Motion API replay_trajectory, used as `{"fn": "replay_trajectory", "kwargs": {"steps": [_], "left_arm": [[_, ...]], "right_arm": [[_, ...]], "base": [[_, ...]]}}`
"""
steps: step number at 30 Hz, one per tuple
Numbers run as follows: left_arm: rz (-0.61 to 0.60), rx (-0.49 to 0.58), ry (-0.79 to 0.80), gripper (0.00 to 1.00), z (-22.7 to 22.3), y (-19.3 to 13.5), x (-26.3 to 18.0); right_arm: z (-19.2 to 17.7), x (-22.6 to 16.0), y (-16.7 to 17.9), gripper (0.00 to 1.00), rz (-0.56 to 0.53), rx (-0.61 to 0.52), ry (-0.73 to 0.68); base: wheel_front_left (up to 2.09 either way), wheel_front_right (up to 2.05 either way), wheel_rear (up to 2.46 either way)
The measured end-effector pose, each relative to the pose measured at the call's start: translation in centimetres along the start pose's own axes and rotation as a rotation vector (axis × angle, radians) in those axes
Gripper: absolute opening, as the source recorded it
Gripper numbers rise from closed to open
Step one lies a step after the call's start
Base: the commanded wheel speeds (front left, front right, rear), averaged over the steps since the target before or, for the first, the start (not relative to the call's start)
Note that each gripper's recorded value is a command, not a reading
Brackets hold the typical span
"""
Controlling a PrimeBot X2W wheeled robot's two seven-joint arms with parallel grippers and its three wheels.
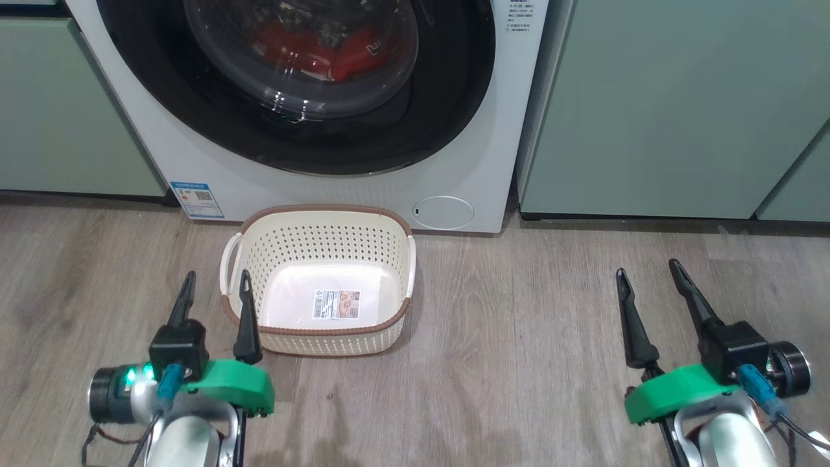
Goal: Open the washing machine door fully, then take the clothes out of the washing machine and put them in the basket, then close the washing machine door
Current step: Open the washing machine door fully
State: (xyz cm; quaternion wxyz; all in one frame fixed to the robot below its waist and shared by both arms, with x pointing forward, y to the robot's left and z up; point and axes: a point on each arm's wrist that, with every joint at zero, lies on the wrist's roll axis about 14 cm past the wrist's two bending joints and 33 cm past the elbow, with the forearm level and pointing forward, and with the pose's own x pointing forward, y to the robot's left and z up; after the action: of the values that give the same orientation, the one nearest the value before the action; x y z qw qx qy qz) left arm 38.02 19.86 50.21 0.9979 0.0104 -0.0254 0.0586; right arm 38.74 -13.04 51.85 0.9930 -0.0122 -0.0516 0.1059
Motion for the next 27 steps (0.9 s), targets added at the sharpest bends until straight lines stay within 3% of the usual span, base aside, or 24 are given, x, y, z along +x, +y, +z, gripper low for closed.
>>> {"fn": "replay_trajectory", "kwargs": {"steps": [24,26,27], "left_arm": [[-0.011,-0.055,0.044,1.00,-1.3,0.1,0.1],[-0.016,-0.058,0.044,1.00,-1.3,0.0,0.1],[-0.018,-0.059,0.044,1.00,-1.3,0.0,0.1]], "right_arm": [[-0.5,-0.2,-0.2,1.00,-0.012,0.032,0.013],[-0.4,-0.2,-0.2,0.96,-0.013,0.037,0.012],[-0.4,-0.2,-0.3,0.74,-0.016,0.045,0.010]], "base": [[0.00,0.00,0.00],[0.00,0.00,0.00],[0.00,0.00,0.00]]}}
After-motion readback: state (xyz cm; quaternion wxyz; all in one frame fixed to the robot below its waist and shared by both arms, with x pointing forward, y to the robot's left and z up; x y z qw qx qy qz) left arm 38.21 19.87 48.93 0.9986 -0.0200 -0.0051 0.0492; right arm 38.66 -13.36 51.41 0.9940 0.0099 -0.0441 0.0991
